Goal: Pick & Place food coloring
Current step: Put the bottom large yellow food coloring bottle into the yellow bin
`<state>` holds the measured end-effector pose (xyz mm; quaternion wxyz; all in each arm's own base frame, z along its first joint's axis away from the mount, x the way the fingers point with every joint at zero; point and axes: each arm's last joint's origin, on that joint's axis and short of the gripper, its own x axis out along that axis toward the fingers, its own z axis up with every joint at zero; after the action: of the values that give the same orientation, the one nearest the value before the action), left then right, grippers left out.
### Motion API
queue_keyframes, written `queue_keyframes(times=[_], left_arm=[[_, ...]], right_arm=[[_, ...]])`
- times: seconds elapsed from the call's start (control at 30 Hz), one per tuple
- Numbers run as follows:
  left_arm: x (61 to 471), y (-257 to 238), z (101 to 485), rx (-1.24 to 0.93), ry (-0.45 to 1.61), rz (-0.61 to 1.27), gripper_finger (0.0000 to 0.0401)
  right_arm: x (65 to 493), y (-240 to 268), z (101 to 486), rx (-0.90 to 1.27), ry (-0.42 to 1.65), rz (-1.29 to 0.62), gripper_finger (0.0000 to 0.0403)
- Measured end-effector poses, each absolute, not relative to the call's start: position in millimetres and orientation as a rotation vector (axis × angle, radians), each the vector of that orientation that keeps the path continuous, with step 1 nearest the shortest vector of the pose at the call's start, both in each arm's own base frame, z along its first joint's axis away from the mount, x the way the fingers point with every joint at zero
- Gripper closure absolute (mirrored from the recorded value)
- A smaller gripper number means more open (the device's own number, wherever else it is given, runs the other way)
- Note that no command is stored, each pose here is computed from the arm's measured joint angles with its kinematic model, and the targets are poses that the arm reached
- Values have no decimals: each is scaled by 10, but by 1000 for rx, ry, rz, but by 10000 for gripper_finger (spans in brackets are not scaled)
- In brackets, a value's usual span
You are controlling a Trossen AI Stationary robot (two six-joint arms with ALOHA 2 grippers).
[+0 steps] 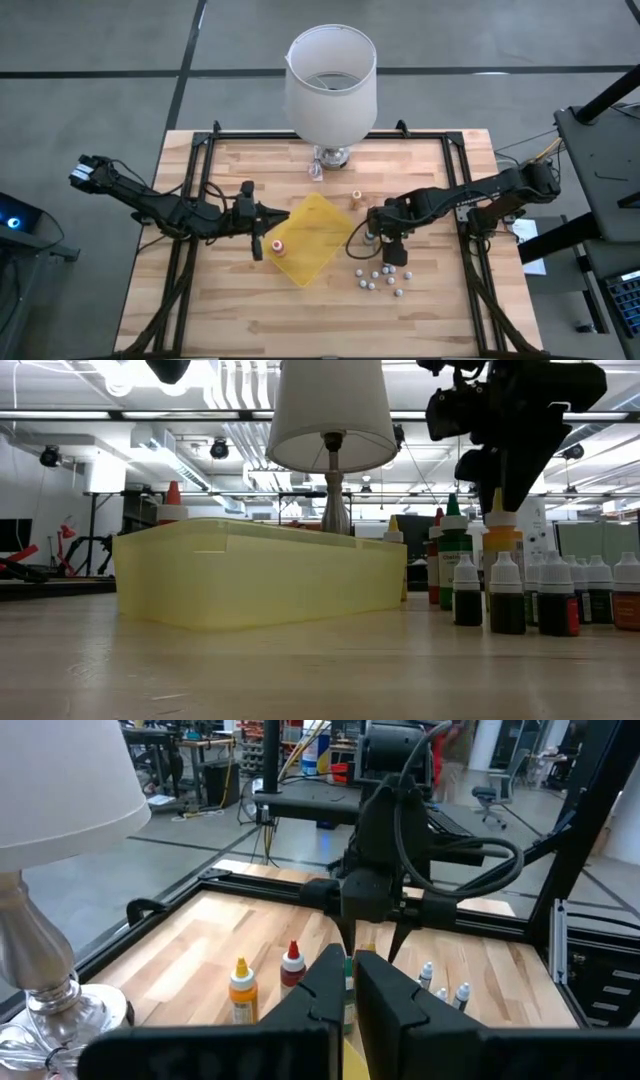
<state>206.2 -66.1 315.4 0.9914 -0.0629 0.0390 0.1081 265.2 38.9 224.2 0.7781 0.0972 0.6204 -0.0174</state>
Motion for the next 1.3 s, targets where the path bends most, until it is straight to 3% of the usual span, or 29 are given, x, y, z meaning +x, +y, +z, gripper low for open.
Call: queue_keyframes(times=[0.47,1.03,1.3], left_arm=[[2063,-657,3154,-126,77,221,401],[2062,-657,3152,-126,79,221,401],[2063,-657,3153,-127,78,221,401]], right_arm=[[2621,383,2147,230,1352,-67,174],[2637,384,2146,238,1334,-69,292],[2630,384,2148,250,1339,-78,296]])
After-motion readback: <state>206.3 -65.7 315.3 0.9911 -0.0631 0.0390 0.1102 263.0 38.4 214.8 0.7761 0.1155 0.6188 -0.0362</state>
